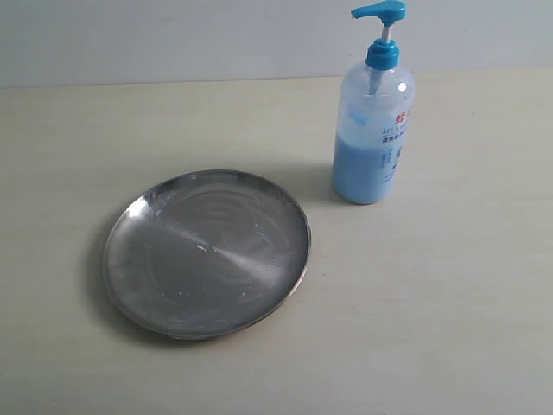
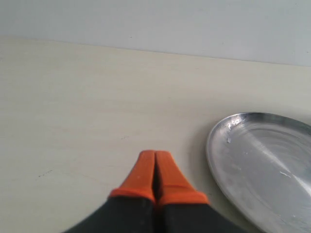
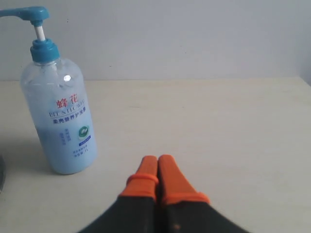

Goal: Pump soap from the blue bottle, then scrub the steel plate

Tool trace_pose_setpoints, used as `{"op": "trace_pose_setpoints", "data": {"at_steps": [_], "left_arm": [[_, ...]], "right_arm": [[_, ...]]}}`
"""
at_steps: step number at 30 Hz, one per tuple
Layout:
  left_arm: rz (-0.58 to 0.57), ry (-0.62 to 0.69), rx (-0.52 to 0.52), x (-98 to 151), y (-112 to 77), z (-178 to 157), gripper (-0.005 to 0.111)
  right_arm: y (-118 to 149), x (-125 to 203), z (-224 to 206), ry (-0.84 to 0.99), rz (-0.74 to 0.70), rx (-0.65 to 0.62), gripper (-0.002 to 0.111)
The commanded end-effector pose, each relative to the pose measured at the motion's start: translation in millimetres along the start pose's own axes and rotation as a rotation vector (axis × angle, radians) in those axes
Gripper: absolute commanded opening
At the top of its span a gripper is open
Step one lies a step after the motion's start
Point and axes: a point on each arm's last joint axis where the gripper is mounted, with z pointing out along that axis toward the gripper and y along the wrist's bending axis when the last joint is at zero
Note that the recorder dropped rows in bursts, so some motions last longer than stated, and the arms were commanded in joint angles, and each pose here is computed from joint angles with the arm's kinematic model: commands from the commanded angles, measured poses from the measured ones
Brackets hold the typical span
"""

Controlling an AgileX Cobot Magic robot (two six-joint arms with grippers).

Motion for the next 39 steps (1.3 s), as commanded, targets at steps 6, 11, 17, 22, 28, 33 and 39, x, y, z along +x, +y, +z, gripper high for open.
{"op": "trace_pose_setpoints", "data": {"at_steps": [6, 11, 17, 22, 28, 33, 39], "left_arm": [[-0.003, -0.013, 0.007, -0.2, -0.4, -0.1, 0.0], [-0.003, -0.013, 0.007, -0.2, -0.4, -0.1, 0.0], [-0.003, -0.013, 0.007, -0.2, -0.4, -0.1, 0.0], [-0.003, -0.013, 0.007, -0.2, -0.4, -0.1, 0.0], [-0.003, -0.013, 0.007, -0.2, -0.4, -0.1, 0.0], [-0.003, -0.013, 0.007, -0.2, -0.4, -0.1, 0.0], [-0.003, -0.013, 0.007, -0.2, -0.4, -0.1, 0.0]], "right_arm": [[0.4, -67.0, 28.7, 0.04, -0.007, 0.006, 0.0], [0.7, -73.7, 34.7, 0.034, -0.007, 0.003, 0.0], [0.7, -73.7, 34.7, 0.034, -0.007, 0.003, 0.0], [1.9, -73.6, 34.8, 0.035, 0.036, -0.008, 0.0], [2.8, -72.9, 34.7, 0.043, 0.073, -0.018, 0.0], [3.9, -70.4, 44.8, 0.077, 0.099, -0.024, 0.0], [4.6, -57.6, 75.1, 0.201, 0.072, -0.02, 0.0]]}}
